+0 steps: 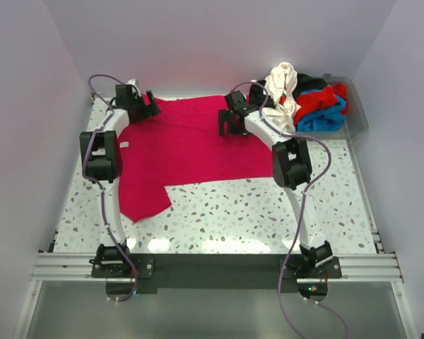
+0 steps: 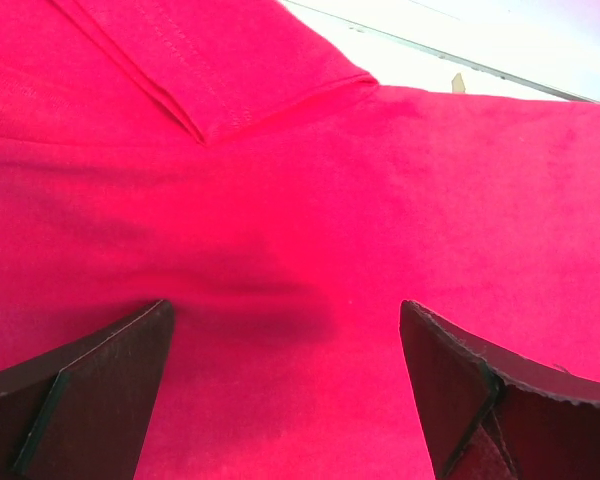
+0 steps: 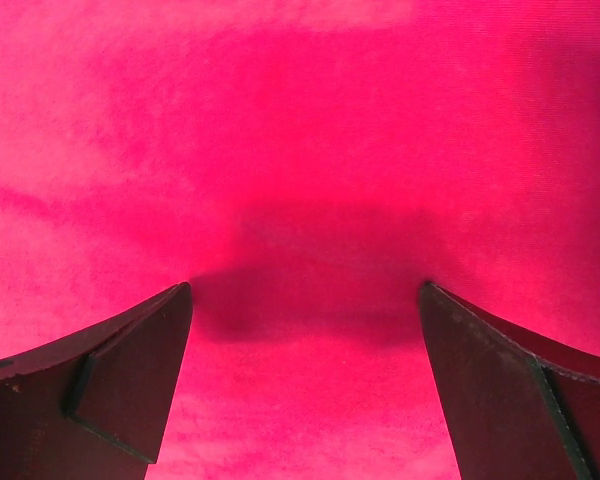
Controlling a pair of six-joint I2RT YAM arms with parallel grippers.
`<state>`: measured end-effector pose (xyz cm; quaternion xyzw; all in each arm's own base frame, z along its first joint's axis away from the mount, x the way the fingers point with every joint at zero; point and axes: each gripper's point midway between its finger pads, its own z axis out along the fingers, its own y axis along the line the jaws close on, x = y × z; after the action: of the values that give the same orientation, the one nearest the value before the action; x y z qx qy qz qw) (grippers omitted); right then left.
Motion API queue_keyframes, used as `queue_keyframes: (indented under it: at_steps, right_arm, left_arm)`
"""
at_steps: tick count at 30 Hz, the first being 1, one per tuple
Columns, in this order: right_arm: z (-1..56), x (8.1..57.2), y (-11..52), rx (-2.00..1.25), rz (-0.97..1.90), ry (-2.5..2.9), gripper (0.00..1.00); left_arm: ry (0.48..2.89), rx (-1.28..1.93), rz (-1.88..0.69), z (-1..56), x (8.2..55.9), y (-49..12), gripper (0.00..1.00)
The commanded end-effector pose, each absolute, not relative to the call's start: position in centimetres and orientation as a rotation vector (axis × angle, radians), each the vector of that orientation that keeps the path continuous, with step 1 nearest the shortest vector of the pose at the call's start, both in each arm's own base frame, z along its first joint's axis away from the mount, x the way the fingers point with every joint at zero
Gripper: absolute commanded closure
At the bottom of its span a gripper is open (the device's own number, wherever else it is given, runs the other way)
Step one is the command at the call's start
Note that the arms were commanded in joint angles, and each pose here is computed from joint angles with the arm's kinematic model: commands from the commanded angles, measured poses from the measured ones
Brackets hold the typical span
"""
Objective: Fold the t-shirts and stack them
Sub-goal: Flatten the tshirt out
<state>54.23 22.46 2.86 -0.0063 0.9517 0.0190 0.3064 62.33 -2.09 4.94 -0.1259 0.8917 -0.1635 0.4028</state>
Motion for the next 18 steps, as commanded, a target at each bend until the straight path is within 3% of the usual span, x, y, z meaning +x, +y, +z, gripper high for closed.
queue_keyframes:
  at_steps: [1,7,12,18]
  right_arm:
    - [6.2,54.0,23.5,-0.122,0.142,2.483,0.01]
    - [10.5,52.5,24.6,-0.201,0.193,2.427,0.01]
    - [11.2,49.3,25.3,-0.237,0.267,2.446,0.02]
    - [12.5,44.2,27.9,-0.348,0.344,2.455,0.04]
  left_arm:
    - [2.081,-0.219,-0.392,15.4,62.4,-2.1,0.00]
    - [2.036,-0.278,-0.261,21.3,55.7,-0.4,0.00]
    - [2.256,-0.509,-0.004,14.6,45.6,3.0,0.00]
    - [2.381,-0.636,0.110,10.8,36.2,3.8,0.00]
